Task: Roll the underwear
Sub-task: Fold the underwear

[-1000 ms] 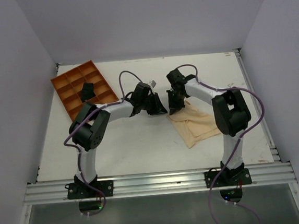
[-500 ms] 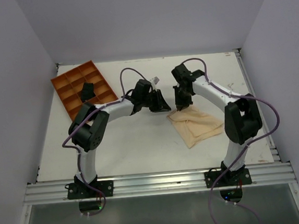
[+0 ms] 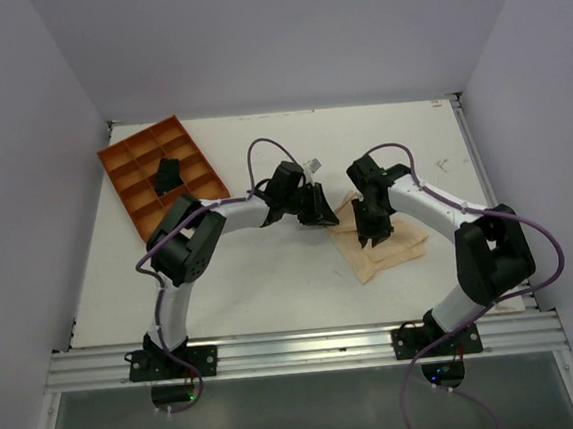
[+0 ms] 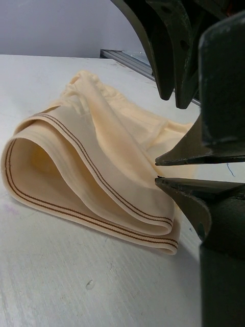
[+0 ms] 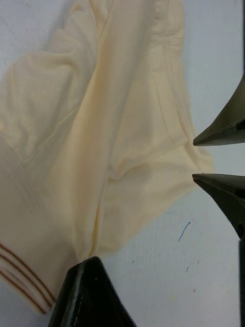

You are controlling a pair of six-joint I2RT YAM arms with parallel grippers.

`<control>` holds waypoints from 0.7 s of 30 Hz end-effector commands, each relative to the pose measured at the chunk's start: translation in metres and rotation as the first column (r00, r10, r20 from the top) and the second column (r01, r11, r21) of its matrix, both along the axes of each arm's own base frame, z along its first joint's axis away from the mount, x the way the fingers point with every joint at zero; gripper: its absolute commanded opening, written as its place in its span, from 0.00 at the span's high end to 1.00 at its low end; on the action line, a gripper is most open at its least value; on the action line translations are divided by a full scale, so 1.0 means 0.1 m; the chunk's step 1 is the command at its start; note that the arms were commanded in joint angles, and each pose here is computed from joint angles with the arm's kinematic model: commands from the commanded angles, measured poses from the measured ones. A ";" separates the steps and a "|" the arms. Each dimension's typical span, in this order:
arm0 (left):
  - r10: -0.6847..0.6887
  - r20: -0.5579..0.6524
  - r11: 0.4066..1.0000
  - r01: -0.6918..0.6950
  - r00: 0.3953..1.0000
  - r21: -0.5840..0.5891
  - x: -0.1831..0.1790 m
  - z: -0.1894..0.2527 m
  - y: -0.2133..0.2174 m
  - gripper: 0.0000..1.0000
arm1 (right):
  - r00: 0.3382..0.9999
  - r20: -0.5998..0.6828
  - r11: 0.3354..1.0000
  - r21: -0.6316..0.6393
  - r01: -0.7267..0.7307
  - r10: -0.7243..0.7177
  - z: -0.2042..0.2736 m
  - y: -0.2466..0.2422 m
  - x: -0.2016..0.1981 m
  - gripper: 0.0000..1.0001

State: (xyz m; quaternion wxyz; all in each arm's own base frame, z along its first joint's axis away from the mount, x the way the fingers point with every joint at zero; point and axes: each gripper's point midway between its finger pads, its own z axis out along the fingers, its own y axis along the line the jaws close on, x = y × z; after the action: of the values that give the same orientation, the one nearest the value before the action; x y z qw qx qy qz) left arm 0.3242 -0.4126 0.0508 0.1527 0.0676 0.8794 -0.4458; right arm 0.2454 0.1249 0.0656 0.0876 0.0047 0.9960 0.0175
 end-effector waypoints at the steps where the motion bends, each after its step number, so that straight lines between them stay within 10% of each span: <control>1: -0.011 0.032 1.000 0.010 0.999 0.013 0.02 -0.09 0.02 0.81 | 0.999 0.031 0.999 -0.018 -0.028 0.029 0.00 -0.06 0.00 0.68; 21: 0.002 0.006 0.994 -0.003 1.000 0.110 0.06 -0.47 0.18 0.81 | 0.996 -0.050 0.994 -0.076 -0.073 0.069 -0.38 -0.13 -0.05 0.68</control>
State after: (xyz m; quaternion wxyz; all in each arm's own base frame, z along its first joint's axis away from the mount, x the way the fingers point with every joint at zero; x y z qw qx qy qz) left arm 0.3228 -0.4062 0.0239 0.1452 0.0736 0.8908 -0.4242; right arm 0.2299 0.1110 0.0281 0.0490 -0.0242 0.9984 -0.0140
